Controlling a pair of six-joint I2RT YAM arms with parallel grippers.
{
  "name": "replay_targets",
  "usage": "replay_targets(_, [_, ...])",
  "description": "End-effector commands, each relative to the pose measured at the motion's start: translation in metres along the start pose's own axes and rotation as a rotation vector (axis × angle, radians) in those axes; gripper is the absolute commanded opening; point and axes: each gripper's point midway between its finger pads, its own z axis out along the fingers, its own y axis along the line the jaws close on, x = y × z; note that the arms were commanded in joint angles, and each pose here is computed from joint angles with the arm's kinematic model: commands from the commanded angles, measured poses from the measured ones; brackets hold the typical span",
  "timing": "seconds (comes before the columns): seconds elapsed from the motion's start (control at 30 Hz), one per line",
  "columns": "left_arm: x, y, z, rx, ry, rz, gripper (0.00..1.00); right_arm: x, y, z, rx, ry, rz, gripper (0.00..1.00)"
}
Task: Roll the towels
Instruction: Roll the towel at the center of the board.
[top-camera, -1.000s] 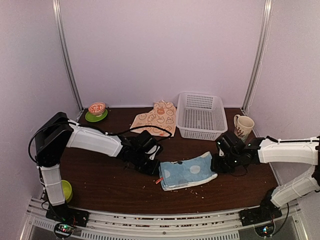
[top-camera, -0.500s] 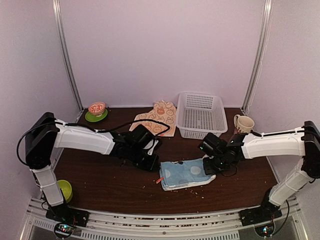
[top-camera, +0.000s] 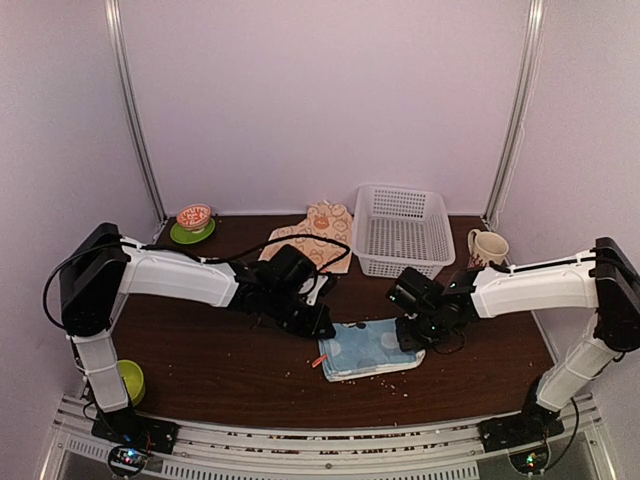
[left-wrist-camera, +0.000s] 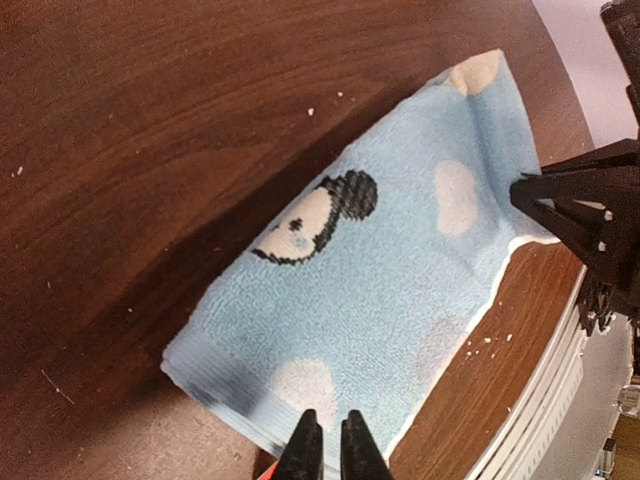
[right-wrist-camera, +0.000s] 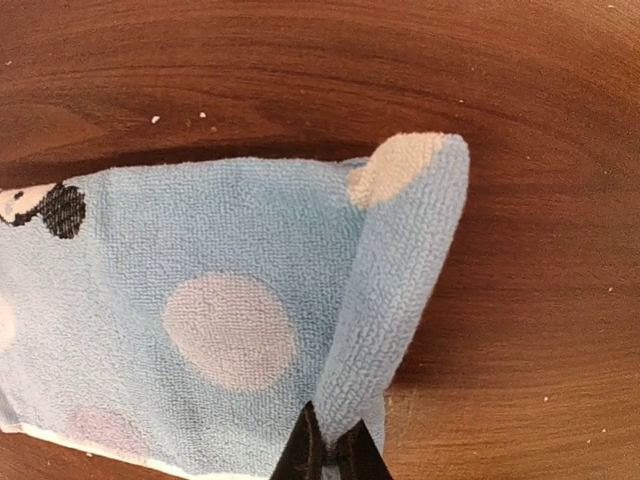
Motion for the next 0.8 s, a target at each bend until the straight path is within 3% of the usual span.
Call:
replay_targets(0.0, [-0.006,-0.011,0.006,0.044,-0.009,0.012,0.09,0.001,0.011,0.002,-0.048,0.002,-0.014,0.12])
replay_targets(0.23, [-0.001,-0.008,0.015,0.045,0.011,0.004,0.08,0.004,0.02,0.0,-0.114,0.002,-0.023,0.14])
replay_targets(0.47, [0.001,-0.008,0.015,0.048,0.014,0.001,0.08,0.007,0.028,0.001,-0.142,0.014,-0.047,0.01])
replay_targets(0.77, [0.004,-0.003,0.024,0.043,0.029,-0.009,0.07,0.013,0.033,-0.004,-0.154,0.012,-0.105,0.0])
